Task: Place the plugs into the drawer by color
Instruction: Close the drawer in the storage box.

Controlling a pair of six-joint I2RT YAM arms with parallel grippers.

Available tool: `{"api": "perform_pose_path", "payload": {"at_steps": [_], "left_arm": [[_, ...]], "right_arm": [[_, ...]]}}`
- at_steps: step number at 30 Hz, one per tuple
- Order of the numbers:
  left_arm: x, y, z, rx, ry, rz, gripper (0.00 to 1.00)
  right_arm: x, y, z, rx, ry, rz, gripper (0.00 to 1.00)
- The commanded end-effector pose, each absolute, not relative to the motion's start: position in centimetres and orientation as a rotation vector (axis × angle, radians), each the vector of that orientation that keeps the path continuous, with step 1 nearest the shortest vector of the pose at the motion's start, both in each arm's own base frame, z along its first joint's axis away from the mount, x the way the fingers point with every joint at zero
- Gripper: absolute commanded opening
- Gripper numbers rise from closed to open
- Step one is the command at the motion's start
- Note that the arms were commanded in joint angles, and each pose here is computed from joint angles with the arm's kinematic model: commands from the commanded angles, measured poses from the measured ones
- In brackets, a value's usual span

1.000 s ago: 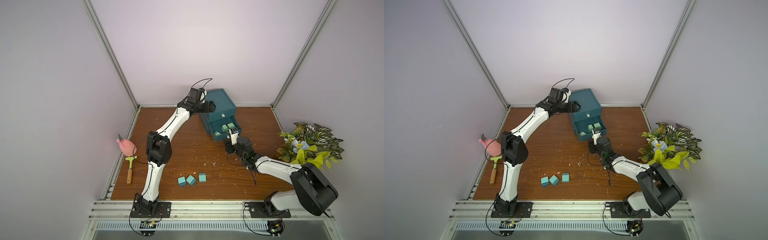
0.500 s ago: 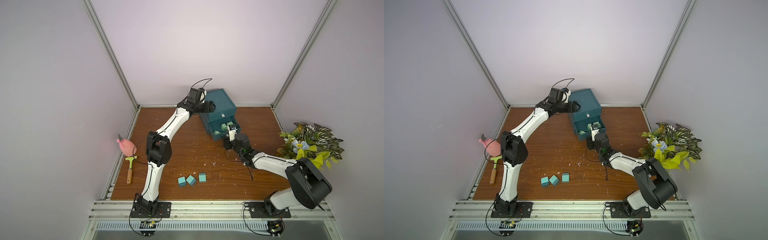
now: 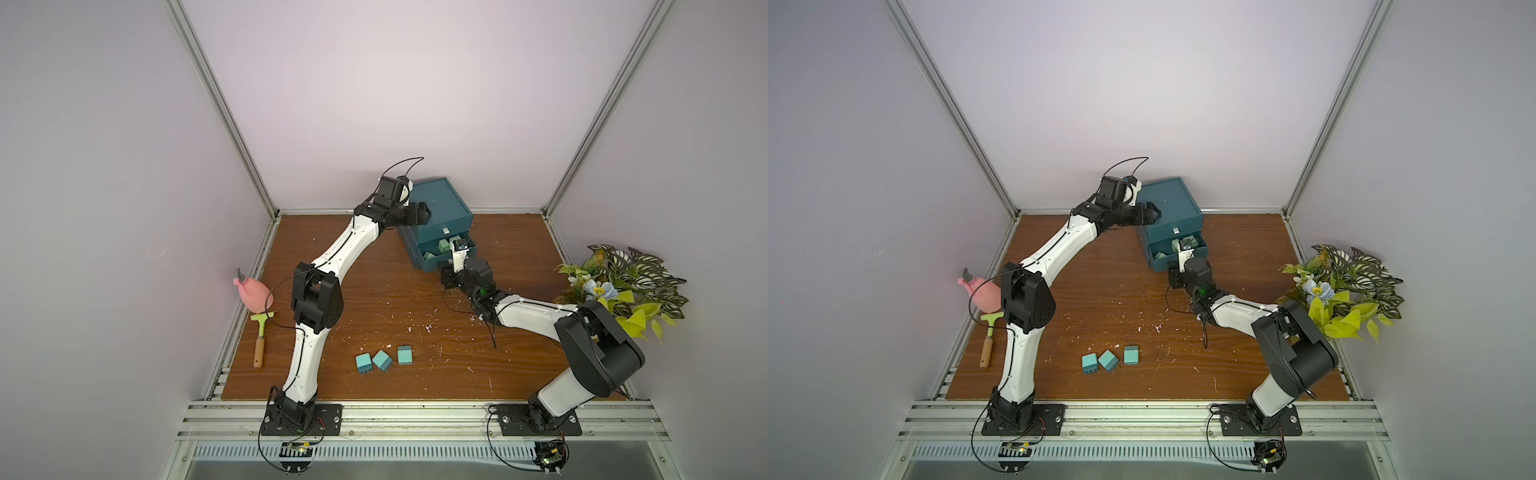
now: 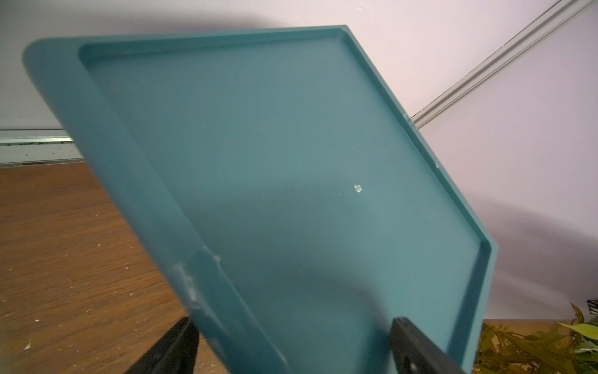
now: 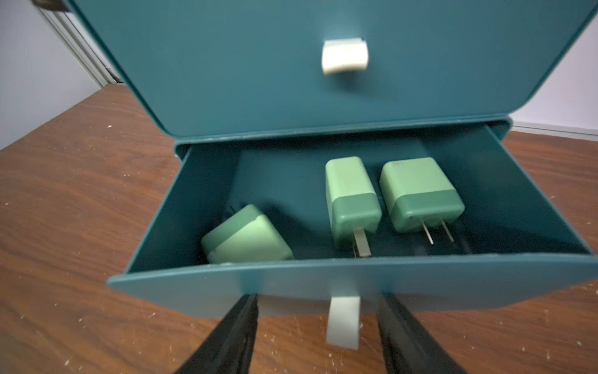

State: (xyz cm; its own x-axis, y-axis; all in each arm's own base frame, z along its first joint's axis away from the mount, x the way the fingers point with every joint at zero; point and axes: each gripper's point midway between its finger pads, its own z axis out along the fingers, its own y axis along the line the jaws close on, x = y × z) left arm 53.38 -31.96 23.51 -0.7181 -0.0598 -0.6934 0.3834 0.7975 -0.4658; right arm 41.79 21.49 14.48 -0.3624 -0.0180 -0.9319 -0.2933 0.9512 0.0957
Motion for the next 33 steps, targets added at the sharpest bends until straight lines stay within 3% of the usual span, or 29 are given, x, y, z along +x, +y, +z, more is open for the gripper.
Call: {"api": "perform_pose_path", "payload": {"at_steps": [1, 21, 26, 33], "left_arm": [[52.7, -31.2, 21.6, 0.237, 2.320, -0.764, 0.87], [52.7, -31.3, 21.2, 0.234, 2.328, -0.771, 0.86], [52.7, -31.2, 21.3, 0.236, 2.325, -0.759, 0.86], [52.7, -31.3, 21.1, 0.235, 2.328, -0.764, 0.86]], "right_arm": [[43.7, 22.8, 18.1, -0.173, 1.801, 0.390, 0.65], [48.7, 24.6, 18.5, -0.043, 1.699, 0.595, 0.64], [45.2, 23.5, 18.5, -0.007, 1.698, 0.706, 0.64], [41.5, 19.9, 14.1, 0.177, 1.787, 0.823, 0.63]]}}
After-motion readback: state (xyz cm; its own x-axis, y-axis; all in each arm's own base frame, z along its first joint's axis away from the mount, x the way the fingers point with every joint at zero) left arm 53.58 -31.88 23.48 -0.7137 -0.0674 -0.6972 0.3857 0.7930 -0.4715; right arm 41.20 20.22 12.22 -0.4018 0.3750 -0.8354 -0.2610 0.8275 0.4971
